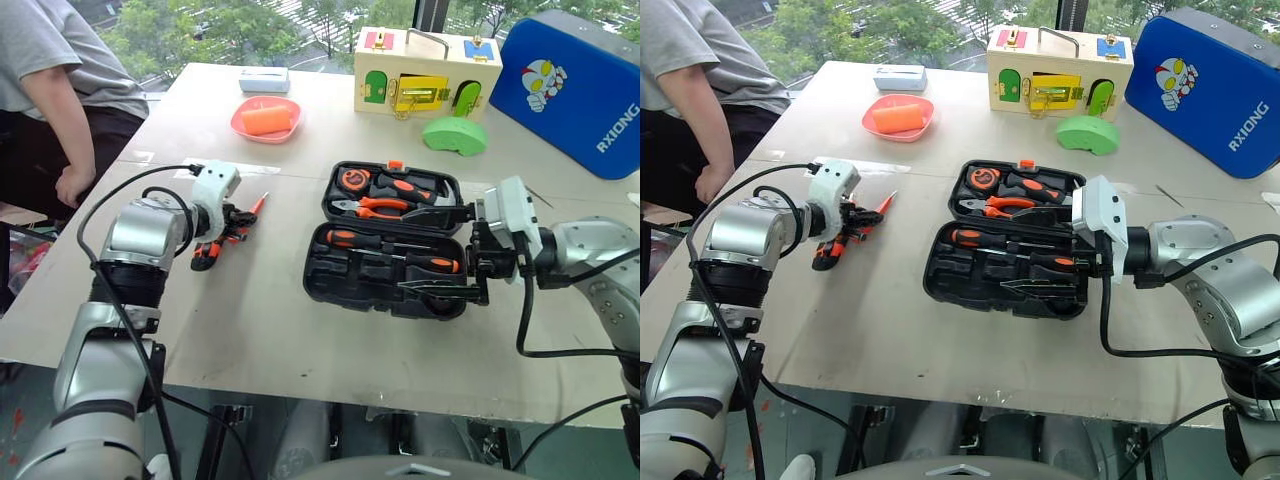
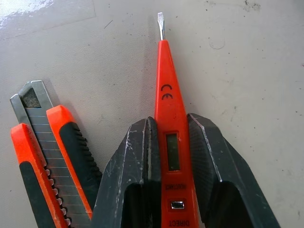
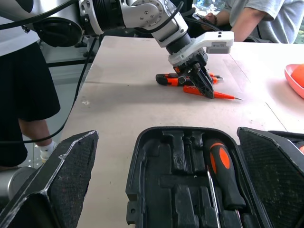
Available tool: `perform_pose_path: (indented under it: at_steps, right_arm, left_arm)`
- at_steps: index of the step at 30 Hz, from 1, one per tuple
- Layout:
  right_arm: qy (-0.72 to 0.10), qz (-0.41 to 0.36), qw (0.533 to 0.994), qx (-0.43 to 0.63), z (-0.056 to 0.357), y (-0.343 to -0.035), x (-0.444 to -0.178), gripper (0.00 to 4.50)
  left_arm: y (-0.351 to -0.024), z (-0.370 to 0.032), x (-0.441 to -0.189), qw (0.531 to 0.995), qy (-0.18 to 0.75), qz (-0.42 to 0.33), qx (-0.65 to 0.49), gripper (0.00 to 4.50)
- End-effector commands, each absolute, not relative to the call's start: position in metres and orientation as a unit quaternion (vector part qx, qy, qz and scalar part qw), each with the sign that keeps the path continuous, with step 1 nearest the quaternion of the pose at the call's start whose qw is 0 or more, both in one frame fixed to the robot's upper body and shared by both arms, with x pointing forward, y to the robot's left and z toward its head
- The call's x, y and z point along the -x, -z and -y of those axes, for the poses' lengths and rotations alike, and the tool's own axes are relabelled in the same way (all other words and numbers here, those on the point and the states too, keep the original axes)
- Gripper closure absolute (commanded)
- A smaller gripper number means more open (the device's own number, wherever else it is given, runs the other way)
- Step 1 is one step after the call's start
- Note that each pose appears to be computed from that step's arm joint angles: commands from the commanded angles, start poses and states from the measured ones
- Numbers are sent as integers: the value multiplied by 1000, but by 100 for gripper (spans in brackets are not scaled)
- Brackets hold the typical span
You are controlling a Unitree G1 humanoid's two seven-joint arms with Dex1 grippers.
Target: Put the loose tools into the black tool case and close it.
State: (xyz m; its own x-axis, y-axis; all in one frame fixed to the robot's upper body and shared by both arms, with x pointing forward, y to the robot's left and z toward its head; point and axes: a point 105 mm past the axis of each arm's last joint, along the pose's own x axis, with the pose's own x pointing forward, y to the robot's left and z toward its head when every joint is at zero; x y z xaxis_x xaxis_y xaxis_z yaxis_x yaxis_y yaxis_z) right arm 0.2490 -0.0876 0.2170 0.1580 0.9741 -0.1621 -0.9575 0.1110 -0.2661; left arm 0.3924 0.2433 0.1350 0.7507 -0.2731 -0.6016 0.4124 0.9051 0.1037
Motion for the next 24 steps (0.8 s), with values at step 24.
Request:
perform_pose_path:
  at_steps: [24]
  right_arm:
    - [-607, -31, 774, 178, 114, -190, -222, 0]
  left_arm:
    - [-179, -98, -329, 665, 649, -188, -319, 393]
